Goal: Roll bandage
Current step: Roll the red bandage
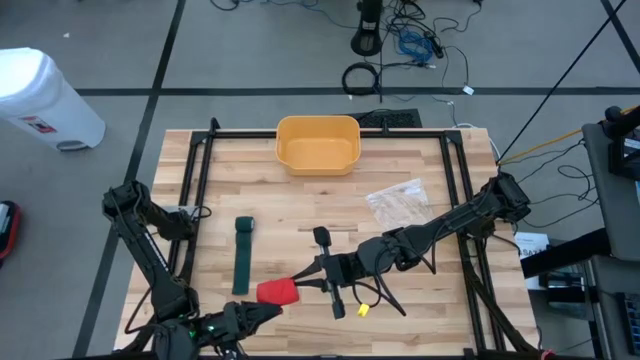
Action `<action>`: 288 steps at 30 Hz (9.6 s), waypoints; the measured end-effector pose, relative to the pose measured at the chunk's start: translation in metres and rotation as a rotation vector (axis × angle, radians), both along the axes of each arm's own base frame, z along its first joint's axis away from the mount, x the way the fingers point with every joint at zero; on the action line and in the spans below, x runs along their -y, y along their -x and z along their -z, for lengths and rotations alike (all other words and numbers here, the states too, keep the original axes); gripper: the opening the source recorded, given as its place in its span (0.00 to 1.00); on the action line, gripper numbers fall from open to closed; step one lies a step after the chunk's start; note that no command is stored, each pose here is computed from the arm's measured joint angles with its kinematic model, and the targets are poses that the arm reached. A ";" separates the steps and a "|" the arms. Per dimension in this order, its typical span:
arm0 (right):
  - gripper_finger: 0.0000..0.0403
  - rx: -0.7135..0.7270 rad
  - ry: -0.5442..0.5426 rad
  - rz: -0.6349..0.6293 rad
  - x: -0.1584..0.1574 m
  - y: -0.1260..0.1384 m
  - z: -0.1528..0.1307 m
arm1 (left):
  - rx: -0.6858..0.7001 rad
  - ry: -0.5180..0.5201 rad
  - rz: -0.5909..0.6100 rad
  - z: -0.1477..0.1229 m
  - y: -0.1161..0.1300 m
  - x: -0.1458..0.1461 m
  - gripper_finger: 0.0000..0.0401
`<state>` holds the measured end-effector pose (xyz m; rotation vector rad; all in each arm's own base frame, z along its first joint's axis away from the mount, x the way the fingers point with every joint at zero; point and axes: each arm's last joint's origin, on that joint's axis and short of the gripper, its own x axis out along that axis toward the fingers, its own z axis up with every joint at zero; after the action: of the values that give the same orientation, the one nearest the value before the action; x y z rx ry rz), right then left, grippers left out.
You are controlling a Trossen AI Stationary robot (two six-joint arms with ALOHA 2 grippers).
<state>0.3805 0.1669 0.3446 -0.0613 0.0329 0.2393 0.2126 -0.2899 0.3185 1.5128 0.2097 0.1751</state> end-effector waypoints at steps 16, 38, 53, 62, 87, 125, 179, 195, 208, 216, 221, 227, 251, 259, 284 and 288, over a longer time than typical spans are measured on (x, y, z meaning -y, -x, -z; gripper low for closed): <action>0.04 -0.001 0.001 -0.004 0.000 0.000 0.000 | 0.006 0.017 0.007 -0.004 0.004 0.003 0.22; 0.04 0.002 0.006 -0.005 0.000 0.000 0.000 | 0.035 0.085 0.051 -0.020 0.014 0.013 0.01; 0.04 0.001 0.007 -0.031 -0.009 0.004 0.000 | 0.096 0.170 0.048 -0.063 0.029 -0.019 0.00; 0.04 0.000 0.009 -0.056 -0.019 0.009 0.000 | 0.155 0.250 0.043 -0.099 0.043 -0.055 0.00; 0.04 0.026 0.036 -0.097 -0.033 0.016 -0.001 | 0.156 0.288 -0.279 -0.105 0.018 -0.125 0.02; 0.04 0.064 0.049 -0.186 -0.039 0.019 -0.004 | 0.258 0.348 -0.521 -0.112 -0.016 -0.181 0.02; 0.04 0.167 0.133 -0.024 -0.027 0.036 -0.035 | 0.186 0.997 -0.055 -0.054 0.029 -0.052 0.65; 0.04 0.190 0.165 -0.022 -0.024 0.041 -0.042 | 0.255 1.127 -0.045 -0.043 0.008 -0.034 0.65; 0.04 0.194 0.168 -0.021 -0.024 0.041 -0.042 | 0.226 1.170 -0.037 -0.034 -0.013 -0.039 0.65; 0.04 0.195 0.167 -0.021 -0.024 0.041 -0.042 | 0.257 1.175 -0.074 -0.034 -0.018 -0.045 0.65; 0.04 0.193 0.163 -0.021 -0.024 0.041 -0.042 | 0.271 1.183 -0.091 -0.034 -0.022 -0.049 0.64; 0.04 0.191 0.162 -0.021 -0.024 0.041 -0.042 | 0.272 1.181 -0.094 -0.034 -0.022 -0.049 0.48; 0.04 0.174 0.157 -0.024 -0.024 0.041 -0.041 | 0.171 1.254 -0.003 -0.030 -0.032 -0.051 0.35; 0.04 0.162 0.147 -0.025 -0.024 0.041 -0.040 | 0.272 1.155 -0.106 -0.033 -0.031 -0.055 0.03; 0.04 0.096 0.119 -0.043 -0.026 0.042 -0.034 | 0.422 0.965 -0.186 -0.057 -0.051 -0.080 0.01; 0.04 0.096 0.119 -0.049 -0.028 0.043 -0.034 | 0.428 0.961 -0.197 -0.057 -0.054 -0.083 0.01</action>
<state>0.3377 0.1949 0.3786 -0.1917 -0.0499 0.2825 0.2662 -0.2064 0.3757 0.4772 0.0722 0.4720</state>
